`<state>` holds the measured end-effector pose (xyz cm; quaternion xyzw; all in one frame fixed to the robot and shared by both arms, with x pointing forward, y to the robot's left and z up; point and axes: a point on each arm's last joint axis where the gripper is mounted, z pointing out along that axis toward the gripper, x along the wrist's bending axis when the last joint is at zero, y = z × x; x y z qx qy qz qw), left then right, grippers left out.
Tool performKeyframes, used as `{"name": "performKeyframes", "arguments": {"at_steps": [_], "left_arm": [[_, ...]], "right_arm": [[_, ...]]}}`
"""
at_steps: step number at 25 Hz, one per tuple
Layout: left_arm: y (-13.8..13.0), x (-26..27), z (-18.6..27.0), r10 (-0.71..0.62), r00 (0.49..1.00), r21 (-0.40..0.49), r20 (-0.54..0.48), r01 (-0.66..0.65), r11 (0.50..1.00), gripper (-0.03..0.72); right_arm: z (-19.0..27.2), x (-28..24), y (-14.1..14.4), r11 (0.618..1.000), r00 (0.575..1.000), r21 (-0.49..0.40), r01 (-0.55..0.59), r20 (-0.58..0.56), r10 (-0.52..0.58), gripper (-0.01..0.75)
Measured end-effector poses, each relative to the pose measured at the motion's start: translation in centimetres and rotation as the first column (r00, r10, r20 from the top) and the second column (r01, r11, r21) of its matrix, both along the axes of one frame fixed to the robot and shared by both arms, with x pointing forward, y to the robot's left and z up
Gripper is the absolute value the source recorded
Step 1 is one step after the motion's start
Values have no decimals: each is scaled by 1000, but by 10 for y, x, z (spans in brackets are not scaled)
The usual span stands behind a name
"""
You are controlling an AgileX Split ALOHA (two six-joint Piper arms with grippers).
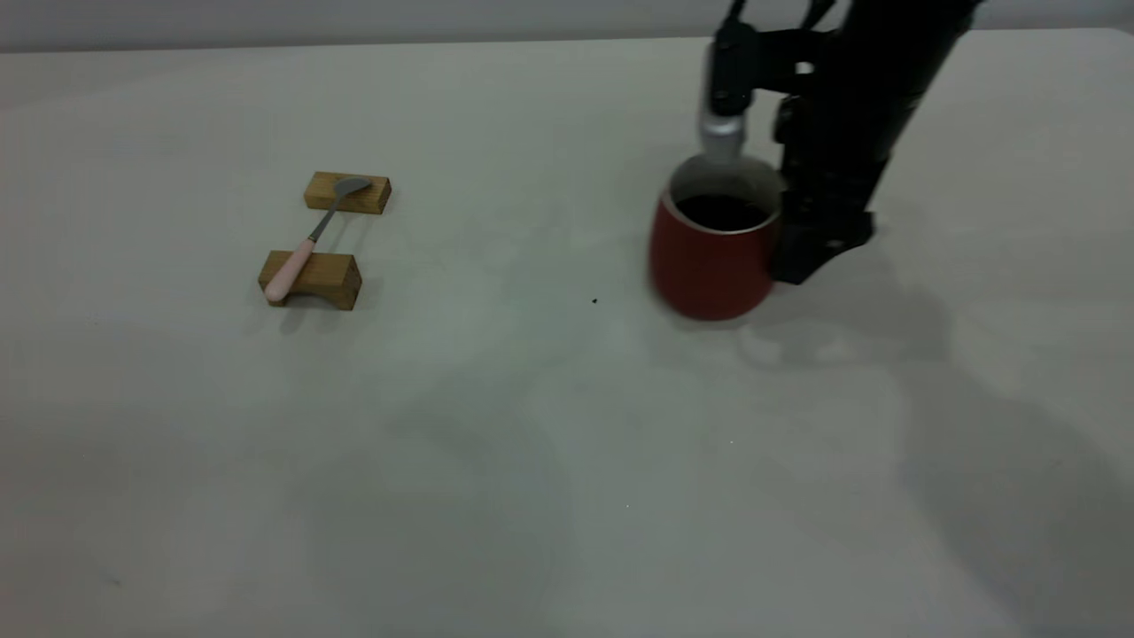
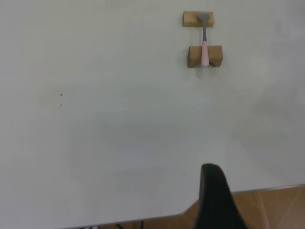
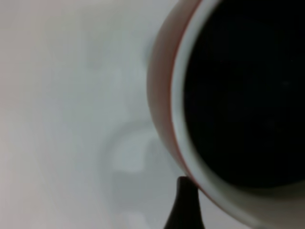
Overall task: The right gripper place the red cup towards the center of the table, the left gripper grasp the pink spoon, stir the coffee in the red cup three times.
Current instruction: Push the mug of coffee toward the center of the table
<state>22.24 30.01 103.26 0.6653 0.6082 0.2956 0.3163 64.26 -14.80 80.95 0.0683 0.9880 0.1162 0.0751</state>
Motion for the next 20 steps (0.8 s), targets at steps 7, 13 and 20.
{"name": "performKeyframes", "arguments": {"at_steps": [7, 13, 20], "left_arm": [[0, 0, 0, 0, 1000, 0, 0, 0, 1000, 515], [0, 0, 0, 0, 1000, 0, 0, 0, 1000, 515], [0, 0, 0, 0, 1000, 0, 0, 0, 1000, 515]], "right_arm": [[2, -10, 36, 996, 999, 86, 35, -1, -35, 672], [9, -12, 47, 974, 988, 168, 155, -49, -149, 661], [95, -12, 29, 897, 932, 261, 356, -161, -324, 649]]}}
